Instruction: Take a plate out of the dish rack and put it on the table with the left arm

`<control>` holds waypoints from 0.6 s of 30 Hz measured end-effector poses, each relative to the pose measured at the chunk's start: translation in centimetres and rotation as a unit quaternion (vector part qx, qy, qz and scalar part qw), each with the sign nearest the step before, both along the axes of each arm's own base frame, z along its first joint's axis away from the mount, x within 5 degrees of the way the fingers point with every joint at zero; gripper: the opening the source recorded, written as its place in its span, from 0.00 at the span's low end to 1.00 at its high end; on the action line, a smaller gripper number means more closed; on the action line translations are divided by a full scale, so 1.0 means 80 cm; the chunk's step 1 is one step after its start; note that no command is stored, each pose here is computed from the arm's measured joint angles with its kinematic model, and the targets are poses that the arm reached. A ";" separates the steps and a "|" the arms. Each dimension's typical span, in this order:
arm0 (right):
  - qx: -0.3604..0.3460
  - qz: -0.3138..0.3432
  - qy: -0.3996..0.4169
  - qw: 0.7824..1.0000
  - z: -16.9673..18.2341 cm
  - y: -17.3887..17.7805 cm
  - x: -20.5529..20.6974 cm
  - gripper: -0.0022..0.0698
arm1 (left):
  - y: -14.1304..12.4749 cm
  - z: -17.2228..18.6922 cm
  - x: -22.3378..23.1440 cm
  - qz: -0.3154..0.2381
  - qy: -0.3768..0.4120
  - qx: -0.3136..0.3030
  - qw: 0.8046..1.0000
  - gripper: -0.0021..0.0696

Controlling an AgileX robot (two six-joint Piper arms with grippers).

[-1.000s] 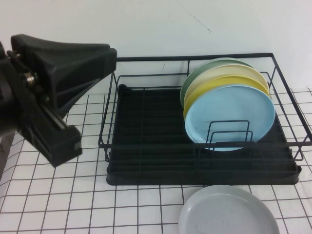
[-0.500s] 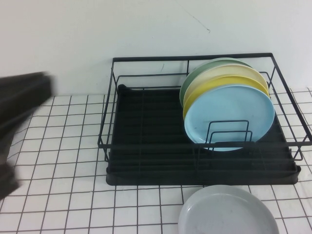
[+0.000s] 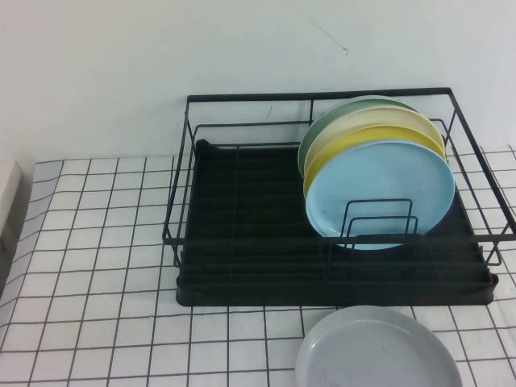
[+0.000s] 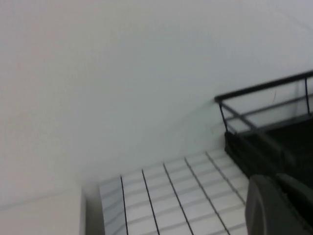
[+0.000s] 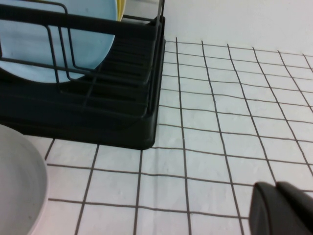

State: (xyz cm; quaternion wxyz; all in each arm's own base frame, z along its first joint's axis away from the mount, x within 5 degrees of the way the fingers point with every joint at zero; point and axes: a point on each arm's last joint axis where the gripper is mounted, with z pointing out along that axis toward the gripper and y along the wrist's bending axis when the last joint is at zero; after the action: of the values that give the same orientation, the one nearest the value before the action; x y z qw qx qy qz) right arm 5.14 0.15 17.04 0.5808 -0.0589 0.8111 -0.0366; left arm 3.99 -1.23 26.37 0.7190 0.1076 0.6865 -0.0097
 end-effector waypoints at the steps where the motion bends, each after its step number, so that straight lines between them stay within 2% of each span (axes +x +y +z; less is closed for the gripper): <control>1: 0.000 0.000 0.000 1.000 0.000 0.000 0.000 0.03 | 0.000 -0.015 0.003 0.004 0.013 0.000 1.000 0.03; 7: 0.000 0.000 0.000 1.000 0.000 0.000 0.000 0.03 | 0.002 -0.094 0.018 0.021 0.090 -0.002 0.996 0.03; 14: 0.000 0.000 0.000 1.000 0.000 0.000 0.000 0.03 | 0.000 -0.106 0.016 0.008 0.128 0.004 0.992 0.03; 18: 0.000 0.000 0.000 1.000 0.000 0.000 0.000 0.03 | -0.001 -0.108 0.016 0.008 0.144 -0.021 0.989 0.03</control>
State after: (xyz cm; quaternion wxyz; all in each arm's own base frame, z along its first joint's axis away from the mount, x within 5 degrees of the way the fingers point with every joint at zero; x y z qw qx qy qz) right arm 5.14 0.15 17.04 0.5808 -0.0589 0.8111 -0.0366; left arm 5.24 -1.32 17.72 0.6150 0.0845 0.7832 -0.0344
